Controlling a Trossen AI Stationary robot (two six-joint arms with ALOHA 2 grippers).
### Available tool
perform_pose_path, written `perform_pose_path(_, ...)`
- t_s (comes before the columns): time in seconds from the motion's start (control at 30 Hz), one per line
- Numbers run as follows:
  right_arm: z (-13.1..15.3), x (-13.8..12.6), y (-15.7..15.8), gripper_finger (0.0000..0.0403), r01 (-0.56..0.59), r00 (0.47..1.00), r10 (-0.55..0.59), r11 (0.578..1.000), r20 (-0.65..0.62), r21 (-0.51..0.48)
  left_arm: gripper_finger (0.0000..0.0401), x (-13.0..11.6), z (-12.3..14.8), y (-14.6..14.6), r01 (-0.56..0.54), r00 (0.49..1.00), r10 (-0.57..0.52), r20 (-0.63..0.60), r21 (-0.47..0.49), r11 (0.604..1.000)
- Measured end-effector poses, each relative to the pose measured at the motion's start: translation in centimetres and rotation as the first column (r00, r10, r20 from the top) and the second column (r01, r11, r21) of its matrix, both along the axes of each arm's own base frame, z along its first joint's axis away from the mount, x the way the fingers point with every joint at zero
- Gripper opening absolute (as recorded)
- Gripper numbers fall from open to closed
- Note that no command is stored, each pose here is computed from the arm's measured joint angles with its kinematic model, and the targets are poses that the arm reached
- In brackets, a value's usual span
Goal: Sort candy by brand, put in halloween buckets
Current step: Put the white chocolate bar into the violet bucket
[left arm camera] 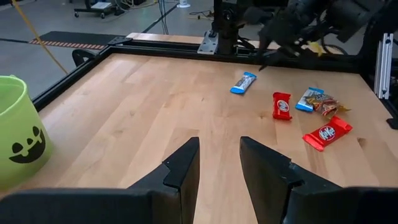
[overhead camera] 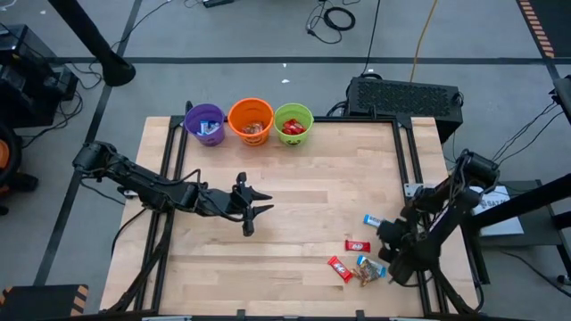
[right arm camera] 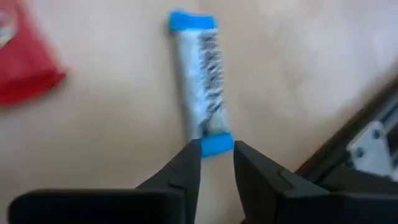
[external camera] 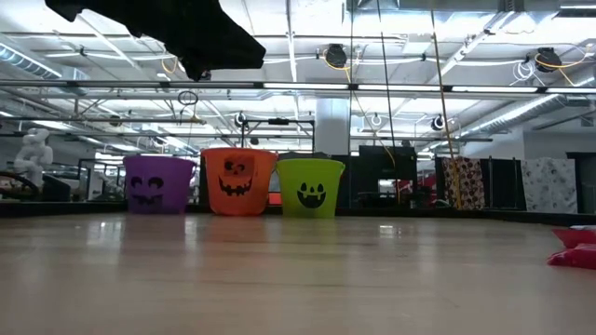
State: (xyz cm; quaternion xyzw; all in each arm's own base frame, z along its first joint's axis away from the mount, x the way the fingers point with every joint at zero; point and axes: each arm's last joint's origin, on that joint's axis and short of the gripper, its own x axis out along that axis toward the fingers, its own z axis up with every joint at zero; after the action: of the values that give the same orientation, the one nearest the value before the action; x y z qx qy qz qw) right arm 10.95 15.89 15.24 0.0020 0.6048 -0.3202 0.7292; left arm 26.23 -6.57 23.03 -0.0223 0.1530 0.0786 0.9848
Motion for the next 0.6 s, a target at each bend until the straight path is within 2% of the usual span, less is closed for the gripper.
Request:
perform_pose_path(0.1, 0.0, 1.0, -0.8, 0.0111, 0.023, 0.999, -0.024, 1.0, -0.023, -0.01, 0.0123, 0.0, 0.1, 0.0, 0.005, 1.0, -0.006, 0.008, 0.019, 1.0)
perform_pose_path(0.3, 0.0, 2.3, -1.6, 0.0176, -0.2, 0.968, 0.2, 0.98, -0.154, 0.01, 0.0123, 0.2, 0.4, 0.2, 0.001, 0.999, -0.002, 0.036, 0.037, 0.999)
perform_pose_path(0.37, 0.0, 2.4, -1.7, 0.0192, -0.228, 0.962, 0.225, 0.974, -0.156, 0.001, 0.0123, 0.2, 0.4, 0.2, 0.006, 0.999, -0.008, 0.033, 0.054, 0.998)
perform_pose_path(0.5, 0.6, 3.3, -1.5, 0.0209, -0.239, 0.971, 0.239, 0.971, 0.005, -0.007, 0.0123, 0.2, 0.4, 0.2, 0.012, 1.0, -0.015, 0.027, 0.076, 0.997)
perform_pose_path(0.6, 0.8, 4.0, -1.2, 0.021, -0.298, 0.947, 0.301, 0.954, 0.111, -0.036, 0.0123, 0.2, 0.4, 0.2, 0.015, 1.0, -0.017, 0.025, 0.084, 0.996)
